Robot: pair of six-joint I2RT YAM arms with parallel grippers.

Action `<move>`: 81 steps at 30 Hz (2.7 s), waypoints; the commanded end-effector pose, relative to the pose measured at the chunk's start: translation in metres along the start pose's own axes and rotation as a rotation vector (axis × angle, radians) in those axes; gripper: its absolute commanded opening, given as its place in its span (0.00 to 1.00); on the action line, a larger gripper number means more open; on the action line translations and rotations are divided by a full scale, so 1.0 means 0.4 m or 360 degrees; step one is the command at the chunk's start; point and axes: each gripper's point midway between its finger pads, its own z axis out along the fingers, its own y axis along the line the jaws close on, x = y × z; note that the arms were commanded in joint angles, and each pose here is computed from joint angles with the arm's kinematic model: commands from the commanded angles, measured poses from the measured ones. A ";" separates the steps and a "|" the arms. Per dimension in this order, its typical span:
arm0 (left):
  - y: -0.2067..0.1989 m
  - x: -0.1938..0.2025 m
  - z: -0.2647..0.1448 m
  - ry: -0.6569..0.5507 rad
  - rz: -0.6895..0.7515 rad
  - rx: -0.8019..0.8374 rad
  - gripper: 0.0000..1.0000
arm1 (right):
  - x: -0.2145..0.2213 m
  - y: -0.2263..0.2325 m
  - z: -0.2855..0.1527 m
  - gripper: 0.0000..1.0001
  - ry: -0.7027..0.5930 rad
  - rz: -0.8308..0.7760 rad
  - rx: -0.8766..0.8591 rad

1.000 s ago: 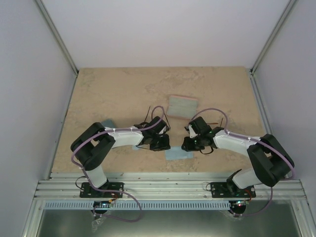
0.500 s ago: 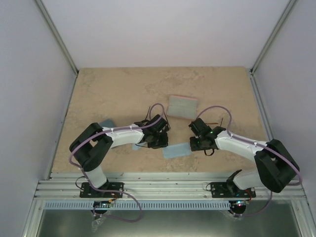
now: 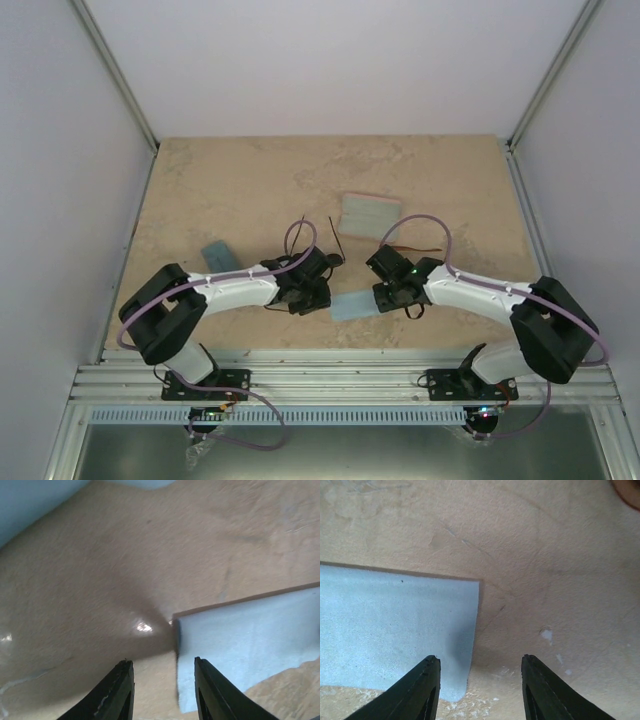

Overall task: Organize the sunglasses
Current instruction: Fold the glasses cleaning cloth at the center of the board, then pick up the glasses cleaning cloth from the center of the board.

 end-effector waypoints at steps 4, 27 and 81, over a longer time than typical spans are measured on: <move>-0.015 0.025 0.031 0.0063 -0.0102 0.0074 0.33 | 0.006 0.026 0.021 0.43 0.0033 -0.0057 -0.0063; -0.020 0.036 0.054 0.0117 -0.0088 0.0054 0.21 | 0.050 0.024 0.074 0.18 0.0125 -0.0064 -0.0062; -0.300 -0.457 -0.026 -0.0154 0.0502 0.0332 0.00 | -0.449 -0.130 -0.034 0.00 -0.0479 0.0468 -0.0044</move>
